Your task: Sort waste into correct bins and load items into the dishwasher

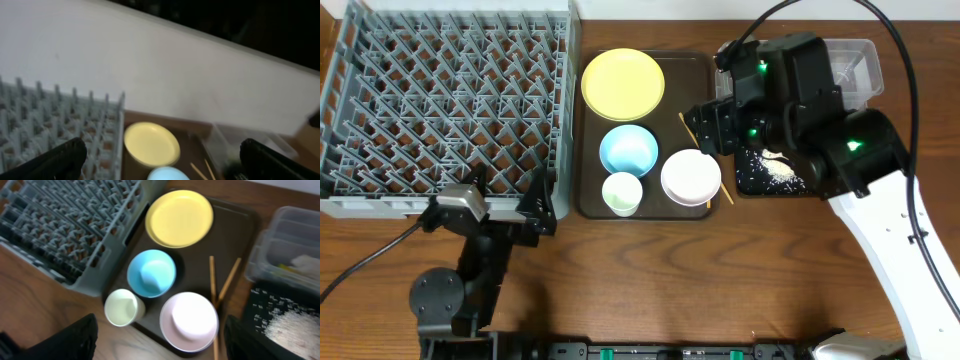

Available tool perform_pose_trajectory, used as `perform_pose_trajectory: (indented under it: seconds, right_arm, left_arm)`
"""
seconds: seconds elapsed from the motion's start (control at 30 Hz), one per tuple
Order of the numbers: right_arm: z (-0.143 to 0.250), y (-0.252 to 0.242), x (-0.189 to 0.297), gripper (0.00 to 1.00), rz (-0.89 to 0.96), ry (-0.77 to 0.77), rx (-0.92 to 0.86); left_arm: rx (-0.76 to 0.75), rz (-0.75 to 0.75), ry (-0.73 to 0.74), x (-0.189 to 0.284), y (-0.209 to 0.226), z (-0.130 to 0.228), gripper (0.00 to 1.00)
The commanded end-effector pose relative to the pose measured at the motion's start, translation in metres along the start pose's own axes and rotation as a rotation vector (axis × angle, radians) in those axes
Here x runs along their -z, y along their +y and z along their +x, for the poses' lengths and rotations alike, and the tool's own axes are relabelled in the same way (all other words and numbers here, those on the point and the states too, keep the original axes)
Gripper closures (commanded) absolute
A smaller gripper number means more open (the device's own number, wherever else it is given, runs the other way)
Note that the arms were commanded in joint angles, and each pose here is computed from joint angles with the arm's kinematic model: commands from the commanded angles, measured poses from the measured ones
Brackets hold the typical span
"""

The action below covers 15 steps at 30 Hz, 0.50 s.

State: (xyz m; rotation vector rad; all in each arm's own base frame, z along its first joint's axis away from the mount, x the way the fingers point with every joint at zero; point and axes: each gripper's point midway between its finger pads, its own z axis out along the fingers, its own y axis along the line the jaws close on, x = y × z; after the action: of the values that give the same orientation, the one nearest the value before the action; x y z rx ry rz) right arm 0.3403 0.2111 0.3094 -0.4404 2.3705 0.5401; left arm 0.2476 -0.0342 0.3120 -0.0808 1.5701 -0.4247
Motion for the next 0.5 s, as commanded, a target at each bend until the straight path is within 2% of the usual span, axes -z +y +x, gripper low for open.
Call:
perform_pose_trajectory:
  seconds: [0.0,0.3,0.47]
  right_arm:
    - [0.009,0.024,-0.026,0.24,-0.074,0.065,-0.004]
    - [0.042,0.038,-0.087,0.31,-0.068,0.228,-0.083]
    - [0.07,0.046,-0.126,0.39,-0.053,0.335,-0.112]
  left_arm:
    - [-0.002,0.065,0.05,-0.004,-0.019,-0.018,0.0]
    - [0.017,0.021,0.297,-0.025,-0.026,-0.042,0.0]
    - [0.024,0.015,0.315,-0.025,-0.03,-0.051,0.0]
